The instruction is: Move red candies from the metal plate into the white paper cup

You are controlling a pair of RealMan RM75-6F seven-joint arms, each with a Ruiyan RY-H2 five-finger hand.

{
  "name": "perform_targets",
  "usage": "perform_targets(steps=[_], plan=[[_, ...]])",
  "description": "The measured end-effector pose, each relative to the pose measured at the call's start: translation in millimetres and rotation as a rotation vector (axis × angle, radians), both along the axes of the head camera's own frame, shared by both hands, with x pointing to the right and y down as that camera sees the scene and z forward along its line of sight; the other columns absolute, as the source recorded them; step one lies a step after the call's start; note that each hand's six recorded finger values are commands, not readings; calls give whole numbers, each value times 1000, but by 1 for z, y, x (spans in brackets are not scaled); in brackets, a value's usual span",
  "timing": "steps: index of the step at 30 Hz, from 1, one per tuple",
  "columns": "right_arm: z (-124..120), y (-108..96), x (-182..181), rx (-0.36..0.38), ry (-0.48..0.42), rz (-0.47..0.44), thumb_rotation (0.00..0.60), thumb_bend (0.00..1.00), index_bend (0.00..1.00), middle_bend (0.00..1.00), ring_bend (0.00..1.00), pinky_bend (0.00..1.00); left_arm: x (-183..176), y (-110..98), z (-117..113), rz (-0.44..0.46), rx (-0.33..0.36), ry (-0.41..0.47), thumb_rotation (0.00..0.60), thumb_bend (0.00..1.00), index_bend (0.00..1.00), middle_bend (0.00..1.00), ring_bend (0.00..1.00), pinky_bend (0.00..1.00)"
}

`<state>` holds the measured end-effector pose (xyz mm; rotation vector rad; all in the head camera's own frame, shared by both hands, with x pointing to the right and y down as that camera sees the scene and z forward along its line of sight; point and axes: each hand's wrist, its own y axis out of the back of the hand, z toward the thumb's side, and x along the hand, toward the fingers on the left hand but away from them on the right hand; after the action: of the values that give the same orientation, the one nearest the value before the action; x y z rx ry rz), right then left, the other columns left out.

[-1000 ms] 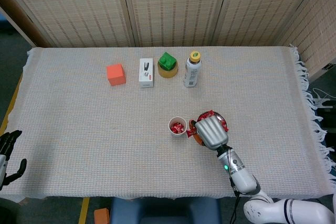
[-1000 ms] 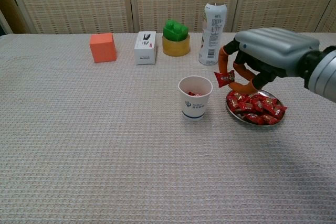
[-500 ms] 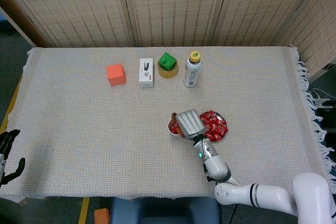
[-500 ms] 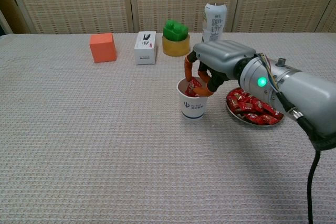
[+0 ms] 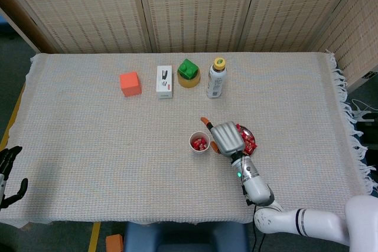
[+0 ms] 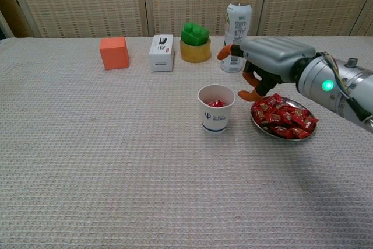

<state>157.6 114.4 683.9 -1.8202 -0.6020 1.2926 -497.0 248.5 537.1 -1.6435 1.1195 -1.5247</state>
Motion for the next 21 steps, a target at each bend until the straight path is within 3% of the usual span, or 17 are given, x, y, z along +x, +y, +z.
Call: perform_targets(steps=[9, 21], plan=[[18, 8, 51, -37, 112, 14, 600, 260, 141, 826, 851, 1000, 4, 1, 4, 10, -10, -17, 600, 483, 0, 44, 4, 226], [47, 19, 47, -87, 181, -28, 600, 253, 195, 826, 851, 1000, 3, 0, 3, 7, -6, -14, 600, 482, 0, 46, 4, 226]])
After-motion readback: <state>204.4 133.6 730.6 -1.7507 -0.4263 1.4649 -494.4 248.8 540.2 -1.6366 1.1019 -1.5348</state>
